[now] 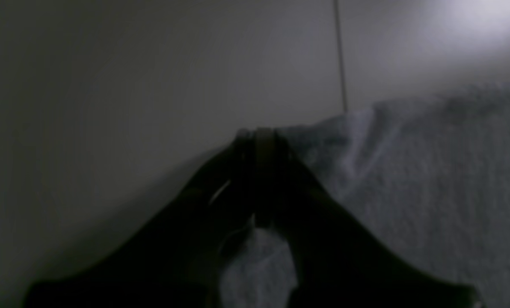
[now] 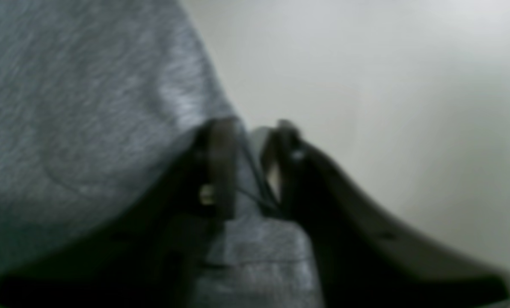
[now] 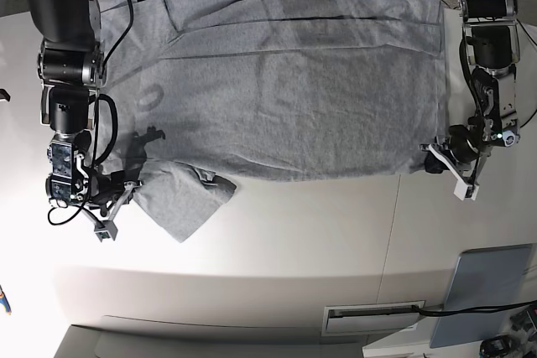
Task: Fold the T-shirt properly
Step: 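Fold the hem up over the shirt toward the collar with both grippers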
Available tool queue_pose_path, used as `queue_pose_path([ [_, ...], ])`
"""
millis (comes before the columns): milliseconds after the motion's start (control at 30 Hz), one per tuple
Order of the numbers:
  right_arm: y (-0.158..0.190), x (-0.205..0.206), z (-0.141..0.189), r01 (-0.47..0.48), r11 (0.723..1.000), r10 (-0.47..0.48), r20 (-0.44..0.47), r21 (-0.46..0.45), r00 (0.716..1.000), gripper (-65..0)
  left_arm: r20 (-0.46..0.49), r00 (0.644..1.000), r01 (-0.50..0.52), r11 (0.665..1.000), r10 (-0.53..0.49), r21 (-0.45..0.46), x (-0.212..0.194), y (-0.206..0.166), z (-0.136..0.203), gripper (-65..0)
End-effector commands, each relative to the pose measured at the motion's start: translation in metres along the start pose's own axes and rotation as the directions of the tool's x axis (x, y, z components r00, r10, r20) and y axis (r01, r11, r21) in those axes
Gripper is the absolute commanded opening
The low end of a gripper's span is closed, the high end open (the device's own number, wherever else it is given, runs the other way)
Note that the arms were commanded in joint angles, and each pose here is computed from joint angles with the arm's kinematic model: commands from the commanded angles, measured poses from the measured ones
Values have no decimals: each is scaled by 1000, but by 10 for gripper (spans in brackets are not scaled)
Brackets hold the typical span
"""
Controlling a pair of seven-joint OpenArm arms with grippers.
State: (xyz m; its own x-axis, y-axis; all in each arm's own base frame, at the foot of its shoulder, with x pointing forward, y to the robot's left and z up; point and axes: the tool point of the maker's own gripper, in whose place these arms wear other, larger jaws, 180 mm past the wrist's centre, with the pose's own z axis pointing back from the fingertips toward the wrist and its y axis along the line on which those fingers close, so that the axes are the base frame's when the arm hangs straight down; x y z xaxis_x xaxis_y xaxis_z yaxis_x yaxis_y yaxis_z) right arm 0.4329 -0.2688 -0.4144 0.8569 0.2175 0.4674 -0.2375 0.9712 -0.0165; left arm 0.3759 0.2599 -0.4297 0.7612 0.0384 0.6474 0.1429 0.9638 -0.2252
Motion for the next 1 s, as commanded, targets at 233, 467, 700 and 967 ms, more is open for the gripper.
queue_pose_path([
  [233,-25,13,14,-48,991,47,-11,-129,999,-650,-19,1000,-2,1000,2,-28,1,-4,3,-650],
  [467,-29,46,60,-107,967,132,93,-232,987,-650,1,1000,3,998,-3,58,17,8,21,-650],
  [700,-30,22,118,-121,925,192,170,-360,967,-650,101,994,26,998,-31,56,10,2,67,-650],
  [967,-9,-47,147,-213,882,273,87,-421,958,-650,120,993,15,999,-19,35,-27,-1,109,-650],
])
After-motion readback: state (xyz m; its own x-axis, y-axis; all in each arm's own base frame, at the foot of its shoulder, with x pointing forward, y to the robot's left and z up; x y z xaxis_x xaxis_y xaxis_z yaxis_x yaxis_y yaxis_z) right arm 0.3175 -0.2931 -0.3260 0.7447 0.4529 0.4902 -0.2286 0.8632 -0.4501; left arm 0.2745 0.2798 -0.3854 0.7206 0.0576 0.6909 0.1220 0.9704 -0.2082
